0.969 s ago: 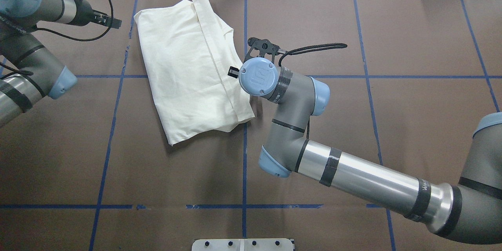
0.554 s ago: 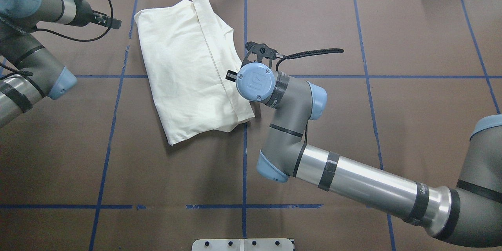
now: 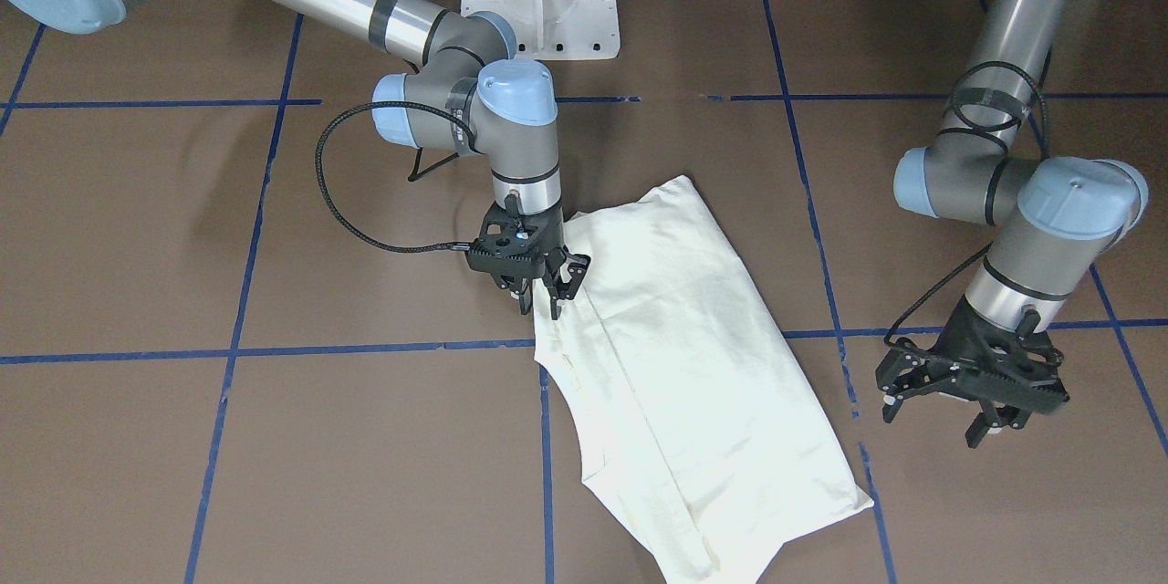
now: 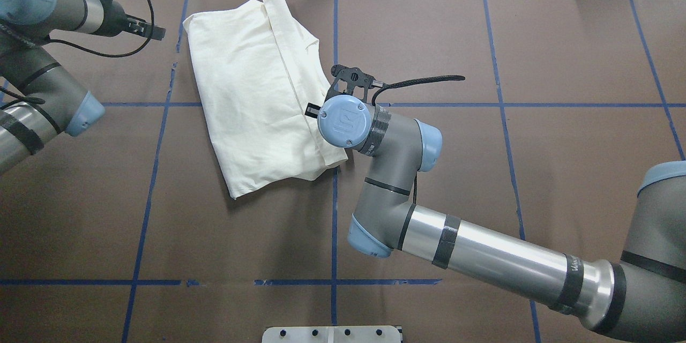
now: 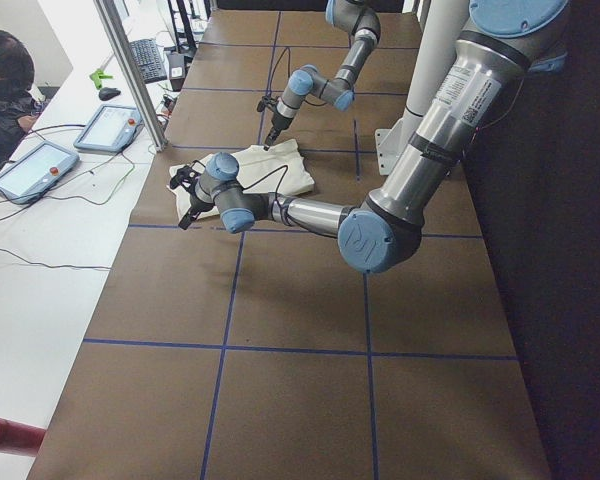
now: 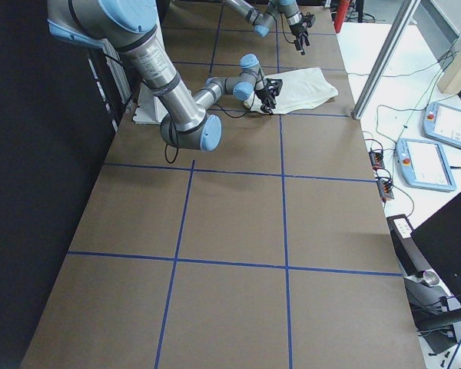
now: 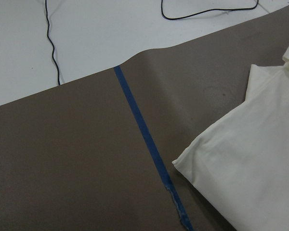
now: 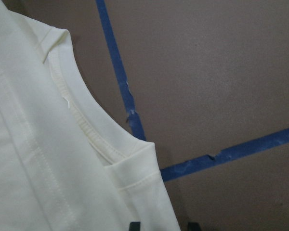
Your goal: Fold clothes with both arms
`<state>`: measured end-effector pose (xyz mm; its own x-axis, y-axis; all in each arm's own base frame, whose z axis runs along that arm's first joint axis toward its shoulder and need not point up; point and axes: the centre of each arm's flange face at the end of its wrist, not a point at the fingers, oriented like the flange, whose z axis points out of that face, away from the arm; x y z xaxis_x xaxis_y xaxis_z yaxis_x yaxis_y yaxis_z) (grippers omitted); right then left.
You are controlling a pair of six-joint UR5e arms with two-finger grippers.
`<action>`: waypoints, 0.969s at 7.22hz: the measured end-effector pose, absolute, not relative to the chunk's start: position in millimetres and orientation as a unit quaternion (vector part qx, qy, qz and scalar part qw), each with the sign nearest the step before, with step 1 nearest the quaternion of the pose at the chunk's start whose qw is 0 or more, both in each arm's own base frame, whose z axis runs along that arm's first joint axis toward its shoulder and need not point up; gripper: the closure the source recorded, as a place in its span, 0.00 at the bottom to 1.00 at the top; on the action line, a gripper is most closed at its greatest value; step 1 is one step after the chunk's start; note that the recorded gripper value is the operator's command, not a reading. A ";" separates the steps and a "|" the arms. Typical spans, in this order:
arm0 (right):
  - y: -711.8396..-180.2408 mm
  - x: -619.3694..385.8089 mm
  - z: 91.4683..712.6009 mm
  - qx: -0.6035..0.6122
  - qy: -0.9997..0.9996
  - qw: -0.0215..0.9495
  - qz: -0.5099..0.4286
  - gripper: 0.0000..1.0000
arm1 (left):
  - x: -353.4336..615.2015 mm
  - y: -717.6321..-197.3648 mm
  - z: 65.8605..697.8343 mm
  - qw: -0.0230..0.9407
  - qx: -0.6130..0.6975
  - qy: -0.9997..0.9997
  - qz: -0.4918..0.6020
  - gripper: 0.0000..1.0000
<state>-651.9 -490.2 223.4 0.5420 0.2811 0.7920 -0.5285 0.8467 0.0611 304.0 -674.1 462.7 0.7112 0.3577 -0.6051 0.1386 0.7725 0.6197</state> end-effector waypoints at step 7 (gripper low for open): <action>-462.4 -586.5 244.3 0.152 -0.417 0.862 0.243 1.00 | 304.0 -674.0 459.6 0.862 0.333 0.376 0.063 0.00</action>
<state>-586.5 -462.4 244.3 0.5330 0.2928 0.7938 -0.5467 0.8353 0.0590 304.0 -674.0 459.6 0.7086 0.3589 -0.6074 0.1419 0.7708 0.6210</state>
